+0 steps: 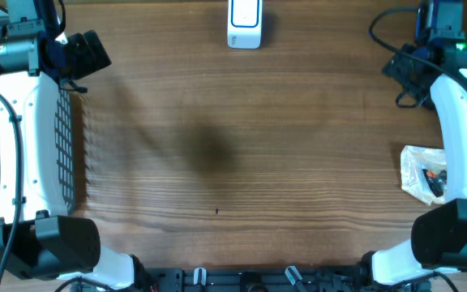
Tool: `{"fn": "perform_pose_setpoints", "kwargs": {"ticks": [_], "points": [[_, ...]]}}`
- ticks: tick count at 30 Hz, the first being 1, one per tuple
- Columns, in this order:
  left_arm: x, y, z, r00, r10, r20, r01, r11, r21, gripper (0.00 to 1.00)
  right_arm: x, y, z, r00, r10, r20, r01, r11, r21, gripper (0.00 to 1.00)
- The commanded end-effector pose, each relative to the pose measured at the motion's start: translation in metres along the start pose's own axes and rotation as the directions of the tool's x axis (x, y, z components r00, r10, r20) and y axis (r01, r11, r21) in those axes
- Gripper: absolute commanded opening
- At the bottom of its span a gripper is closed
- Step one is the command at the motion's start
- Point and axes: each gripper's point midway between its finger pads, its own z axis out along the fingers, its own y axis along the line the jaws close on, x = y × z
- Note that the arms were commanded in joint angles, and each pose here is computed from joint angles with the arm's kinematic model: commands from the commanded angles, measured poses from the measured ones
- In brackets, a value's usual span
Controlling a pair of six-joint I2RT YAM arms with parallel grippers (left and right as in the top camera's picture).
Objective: Scan the item barcode
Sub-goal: 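Carry the bottle to the right table edge and release it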
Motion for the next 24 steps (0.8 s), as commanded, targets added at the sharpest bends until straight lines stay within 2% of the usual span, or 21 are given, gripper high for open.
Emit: {"fn": "perform_pose_setpoints", "kwargs": {"ticks": [1, 11, 16, 24], "points": [[0.002, 0.003, 0.004, 1.0, -0.005, -0.011, 0.005, 1.0, -0.009, 1.0, 0.002, -0.022, 0.023, 0.997, 0.069, -0.018, -0.067, 0.996, 0.053, 0.66], [0.002, 0.003, 0.004, 1.0, -0.005, -0.011, 0.005, 1.0, -0.009, 1.0, 0.02, -0.082, 0.072, 0.966, 0.244, -0.081, -0.231, 0.962, 0.145, 0.66], [0.002, 0.003, 0.004, 1.0, -0.005, -0.011, 0.005, 1.0, -0.009, 1.0, 0.021, -0.099, 0.079, 0.934, 0.341, -0.112, -0.324, 0.935, 0.14, 0.67], [0.002, 0.003, 0.004, 1.0, -0.005, -0.011, 0.005, 1.0, -0.009, 1.0, 0.015, -0.116, 0.084, 0.851, 0.504, -0.147, -0.493, 0.863, 0.109, 0.78]]}}
